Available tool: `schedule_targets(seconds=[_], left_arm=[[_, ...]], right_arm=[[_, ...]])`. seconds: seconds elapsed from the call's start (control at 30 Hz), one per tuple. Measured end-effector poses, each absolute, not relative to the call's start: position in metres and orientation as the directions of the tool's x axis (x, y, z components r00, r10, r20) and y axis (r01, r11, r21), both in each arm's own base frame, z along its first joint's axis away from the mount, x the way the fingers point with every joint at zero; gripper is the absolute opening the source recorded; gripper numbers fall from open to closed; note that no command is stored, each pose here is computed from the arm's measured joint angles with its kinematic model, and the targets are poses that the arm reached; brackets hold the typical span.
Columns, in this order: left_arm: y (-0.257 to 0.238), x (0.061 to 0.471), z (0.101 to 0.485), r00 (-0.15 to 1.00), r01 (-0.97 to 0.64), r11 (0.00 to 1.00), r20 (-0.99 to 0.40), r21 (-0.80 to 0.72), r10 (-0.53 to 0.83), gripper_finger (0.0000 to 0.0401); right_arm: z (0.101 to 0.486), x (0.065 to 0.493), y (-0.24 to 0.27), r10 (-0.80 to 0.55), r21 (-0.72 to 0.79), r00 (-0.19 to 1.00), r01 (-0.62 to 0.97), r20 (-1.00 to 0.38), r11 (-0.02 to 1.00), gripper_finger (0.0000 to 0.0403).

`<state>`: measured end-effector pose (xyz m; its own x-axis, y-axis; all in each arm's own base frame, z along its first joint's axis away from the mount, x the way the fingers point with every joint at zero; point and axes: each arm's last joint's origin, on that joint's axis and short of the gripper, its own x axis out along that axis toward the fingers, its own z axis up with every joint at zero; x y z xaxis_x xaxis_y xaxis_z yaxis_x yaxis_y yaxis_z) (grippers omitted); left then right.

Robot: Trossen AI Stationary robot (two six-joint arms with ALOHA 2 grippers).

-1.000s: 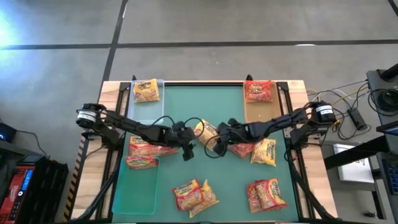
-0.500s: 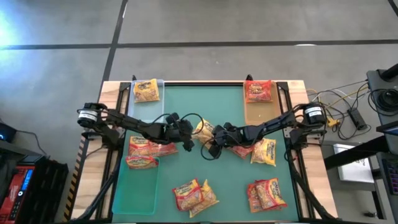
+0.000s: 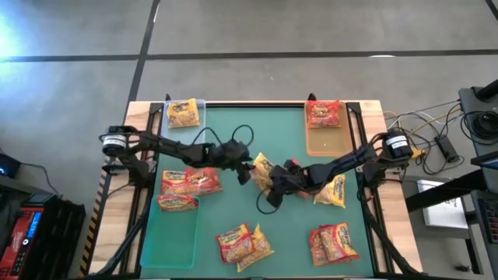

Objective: Sort Maruchan noodles
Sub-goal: Put the yellow noddle pack into the transparent bin

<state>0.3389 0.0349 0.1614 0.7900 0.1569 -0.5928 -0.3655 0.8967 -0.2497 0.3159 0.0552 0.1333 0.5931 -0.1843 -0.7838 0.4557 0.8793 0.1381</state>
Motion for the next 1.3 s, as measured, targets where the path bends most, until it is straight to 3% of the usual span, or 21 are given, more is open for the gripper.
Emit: schedule_targets(seconds=[0.2, 0.47, 0.9, 1.13, 1.3], left_arm=[[0.047, 0.347, 0.143, 0.816, -0.338, 0.833, -0.578, -0.439, 0.027, 0.0153], [0.046, 0.351, 0.138, 0.833, -0.309, 0.767, -0.550, -0.563, -0.068, 0.0153], [0.047, 0.356, 0.126, 0.828, -0.413, 0.629, -0.559, -0.659, -0.042, 0.0153], [0.048, 0.363, 0.128, 0.842, -0.400, 0.618, -0.538, -0.676, -0.043, 0.0150], [0.048, 0.364, 0.129, 0.844, -0.386, 0.641, -0.534, -0.663, -0.044, 0.0124]], right_arm=[[0.126, 0.309, 0.062, -0.171, 0.113, 0.560, 0.436, -0.810, 0.893, 0.0137], [0.122, 0.305, 0.060, -0.211, 0.072, 0.553, 0.446, -0.806, 0.892, 0.0137], [0.122, 0.306, 0.058, -0.272, 0.009, 0.574, 0.439, -0.772, 0.899, 0.0137], [0.124, 0.309, 0.059, -0.280, -0.004, 0.601, 0.419, -0.748, 0.908, 0.0137], [0.124, 0.308, 0.059, -0.281, -0.012, 0.598, 0.413, -0.751, 0.911, 0.0137]])
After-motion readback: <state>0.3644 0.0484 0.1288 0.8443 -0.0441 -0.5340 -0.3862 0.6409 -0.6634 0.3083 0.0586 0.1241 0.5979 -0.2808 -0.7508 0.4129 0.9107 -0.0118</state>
